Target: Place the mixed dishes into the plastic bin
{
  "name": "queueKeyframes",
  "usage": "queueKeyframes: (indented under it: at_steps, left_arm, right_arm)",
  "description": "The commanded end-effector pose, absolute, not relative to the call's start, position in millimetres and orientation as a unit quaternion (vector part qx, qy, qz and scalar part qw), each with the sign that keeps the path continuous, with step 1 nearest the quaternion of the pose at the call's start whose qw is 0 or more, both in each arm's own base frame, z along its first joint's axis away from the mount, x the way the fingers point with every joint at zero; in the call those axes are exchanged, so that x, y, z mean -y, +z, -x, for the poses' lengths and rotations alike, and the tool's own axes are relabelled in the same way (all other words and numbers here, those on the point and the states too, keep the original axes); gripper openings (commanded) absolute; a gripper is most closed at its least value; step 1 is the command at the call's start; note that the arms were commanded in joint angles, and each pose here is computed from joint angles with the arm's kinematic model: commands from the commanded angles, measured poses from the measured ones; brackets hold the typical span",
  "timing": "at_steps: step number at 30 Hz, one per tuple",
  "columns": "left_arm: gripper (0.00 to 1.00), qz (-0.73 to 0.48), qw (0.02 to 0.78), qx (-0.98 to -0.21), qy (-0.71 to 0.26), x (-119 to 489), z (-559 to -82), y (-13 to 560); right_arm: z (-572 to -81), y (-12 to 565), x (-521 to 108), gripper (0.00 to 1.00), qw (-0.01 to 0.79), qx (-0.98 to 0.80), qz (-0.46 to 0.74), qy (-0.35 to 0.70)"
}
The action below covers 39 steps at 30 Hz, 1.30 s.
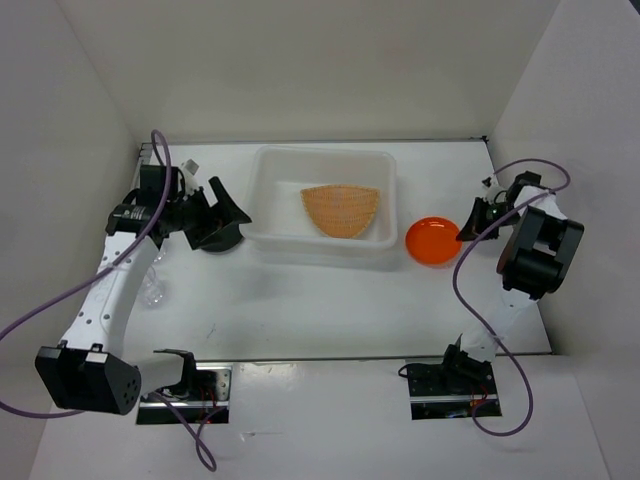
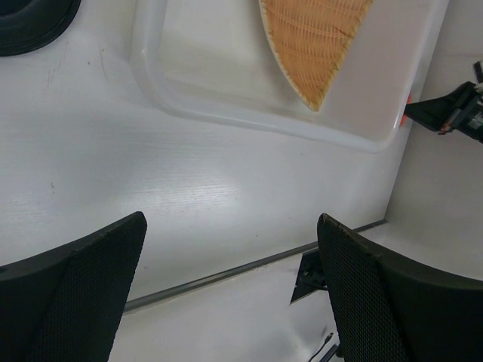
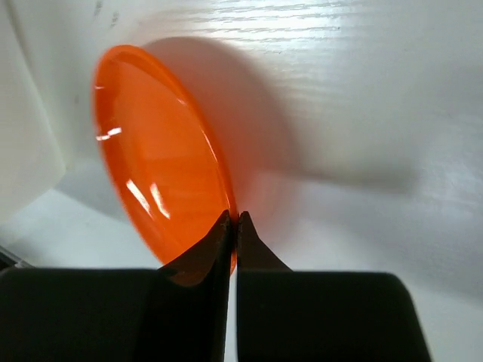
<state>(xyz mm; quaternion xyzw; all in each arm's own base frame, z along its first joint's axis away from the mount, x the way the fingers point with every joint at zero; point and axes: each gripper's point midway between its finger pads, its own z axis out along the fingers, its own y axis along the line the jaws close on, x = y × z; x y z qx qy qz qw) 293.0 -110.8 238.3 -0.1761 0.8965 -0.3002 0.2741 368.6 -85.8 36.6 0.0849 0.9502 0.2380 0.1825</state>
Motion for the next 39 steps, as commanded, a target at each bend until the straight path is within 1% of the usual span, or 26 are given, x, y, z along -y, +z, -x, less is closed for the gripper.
queueKeyframes:
  at_steps: [1,3,4,5,6,7,9,11,12,14,16,17,22,23,25,26,28,29,30,33,35,39]
  left_arm:
    - [1.0,0.184,0.287,-0.887,-0.31,108,-288,244]
    - [1.0,0.179,0.281,-0.883,-0.329,114,-283,246]
    - [1.0,0.178,0.285,-0.882,-0.331,114,-285,248]
    - [1.0,0.176,0.283,-0.881,-0.334,115,-285,248]
    - [1.0,0.178,0.291,-0.879,-0.334,112,-287,253]
    - [1.0,0.17,0.286,-0.884,-0.328,112,-287,248]
    - [1.0,0.169,0.299,-0.882,-0.323,104,-293,254]
    - [1.0,0.167,0.29,-0.887,-0.319,104,-297,247]
    - [1.0,0.167,0.29,-0.887,-0.319,104,-297,247]
    - [1.0,0.174,0.279,-0.889,-0.318,104,-303,239]
    - [1.0,0.187,0.282,-0.888,-0.31,101,-311,238]
    - [1.0,0.194,0.283,-0.888,-0.307,100,-315,238]
    - [1.0,0.197,0.296,-0.889,-0.289,93,-322,254]
    - [1.0,0.192,0.3,-0.889,-0.288,93,-319,259]
    - [1.0,0.185,0.322,-0.883,-0.286,91,-315,271]
    - [1.0,0.182,0.328,-0.881,-0.288,91,-313,276]
    - [1.0,0.187,0.341,-0.876,-0.286,89,-302,284]
    - [1.0,0.193,0.347,-0.873,-0.283,87,-299,285]
    - [1.0,0.2,0.362,-0.868,-0.275,82,-292,292]
    - [1.0,0.202,0.376,-0.86,-0.279,82,-275,301]
    - [1.0,0.205,0.388,-0.85,-0.293,84,-269,310]
    - [1.0,0.212,0.402,-0.842,-0.291,82,-239,317]
  right_arm:
    - [-375,123,101,0.0,0.252,-0.947,-0.049,0.195]
    - [-375,150,95,0.0,0.268,-0.941,-0.03,0.205]
    - [-374,178,93,0.0,0.288,-0.933,-0.026,0.214]
    - [-375,193,90,0.0,0.301,-0.928,-0.02,0.217]
    - [-378,215,92,0.0,0.325,-0.918,-0.025,0.225]
    - [-376,226,92,0.0,0.332,-0.915,-0.031,0.228]
    - [-379,256,88,0.0,0.36,-0.903,-0.023,0.233]
    - [-380,288,80,0.0,0.395,-0.886,-0.001,0.241]
    - [-381,295,78,0.0,0.404,-0.881,0.006,0.246]
    - [-385,313,51,0.0,0.418,-0.873,0.067,0.242]
    - [-395,313,20,0.0,0.411,-0.875,0.127,0.22]
    - [-403,322,12,0.0,0.422,-0.87,0.146,0.21]
    - [-436,321,-41,0.0,0.419,-0.861,0.214,0.196]
    - [-443,308,-59,0.0,0.403,-0.861,0.229,0.209]
    - [-453,311,-83,0.0,0.407,-0.85,0.255,0.217]
    - [-463,295,-92,0.0,0.392,-0.854,0.26,0.225]
    - [-475,291,-110,0.0,0.391,-0.848,0.277,0.226]
    - [-485,268,-117,0.0,0.371,-0.854,0.278,0.234]
    - [-492,269,-123,0.0,0.376,-0.85,0.284,0.234]
    - [-502,235,-135,0.0,0.344,-0.861,0.296,0.231]
    - [-505,224,-140,0.0,0.334,-0.863,0.298,0.235]
    - [-517,192,-155,0.0,0.312,-0.871,0.311,0.217]
